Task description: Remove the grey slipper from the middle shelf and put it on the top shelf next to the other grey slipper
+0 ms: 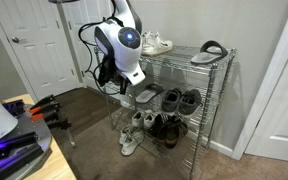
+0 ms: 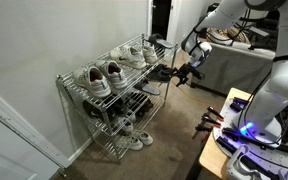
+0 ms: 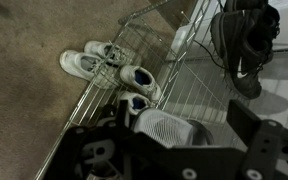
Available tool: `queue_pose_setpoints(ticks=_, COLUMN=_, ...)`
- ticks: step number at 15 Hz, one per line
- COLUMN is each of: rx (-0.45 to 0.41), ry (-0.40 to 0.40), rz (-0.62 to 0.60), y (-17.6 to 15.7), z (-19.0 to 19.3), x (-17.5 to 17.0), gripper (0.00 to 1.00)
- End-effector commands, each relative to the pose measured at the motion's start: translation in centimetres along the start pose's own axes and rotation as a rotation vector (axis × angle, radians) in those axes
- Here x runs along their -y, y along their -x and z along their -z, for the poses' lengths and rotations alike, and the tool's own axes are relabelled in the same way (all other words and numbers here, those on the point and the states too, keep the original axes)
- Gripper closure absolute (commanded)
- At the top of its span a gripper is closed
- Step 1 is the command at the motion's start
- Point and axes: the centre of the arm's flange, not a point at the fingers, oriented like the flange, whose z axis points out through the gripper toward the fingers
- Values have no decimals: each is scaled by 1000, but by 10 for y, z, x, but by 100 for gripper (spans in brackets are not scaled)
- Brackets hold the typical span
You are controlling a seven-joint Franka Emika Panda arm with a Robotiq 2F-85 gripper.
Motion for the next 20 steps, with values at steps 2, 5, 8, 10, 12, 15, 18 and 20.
queue_pose_setpoints(ticks=2, rx=-48, ry=-57, rz=113, y=-13, z=-8, x=-19, gripper=0)
queue_pose_setpoints(ticks=5, rx=-28, ry=-27, rz=104, y=-12, z=-6, x=-14, gripper=0)
queue_pose_setpoints(ticks=8, rx=-25, ry=-27, rz=113, y=-14, z=-7, x=-16, gripper=0)
queue_pose_setpoints(ticks=10, rx=-25, ry=-27, rz=114, y=-14, z=-7, x=-16, gripper=0)
queue_pose_setpoints(ticks=12, rx=-10, ry=-119, rz=127, y=-22, z=-29, x=-27, gripper=0)
queue_pose_setpoints(ticks=15, rx=-1, ry=-239, rz=81, y=-37, z=-48, x=-44, gripper=0)
queue_pose_setpoints(ticks=18, rx=-34, ry=-334, rz=45, y=-51, z=-58, x=-74, gripper=0)
queue_pose_setpoints(ticks=20, rx=-48, ry=-398, rz=27, y=-55, z=-65, x=-94, gripper=0)
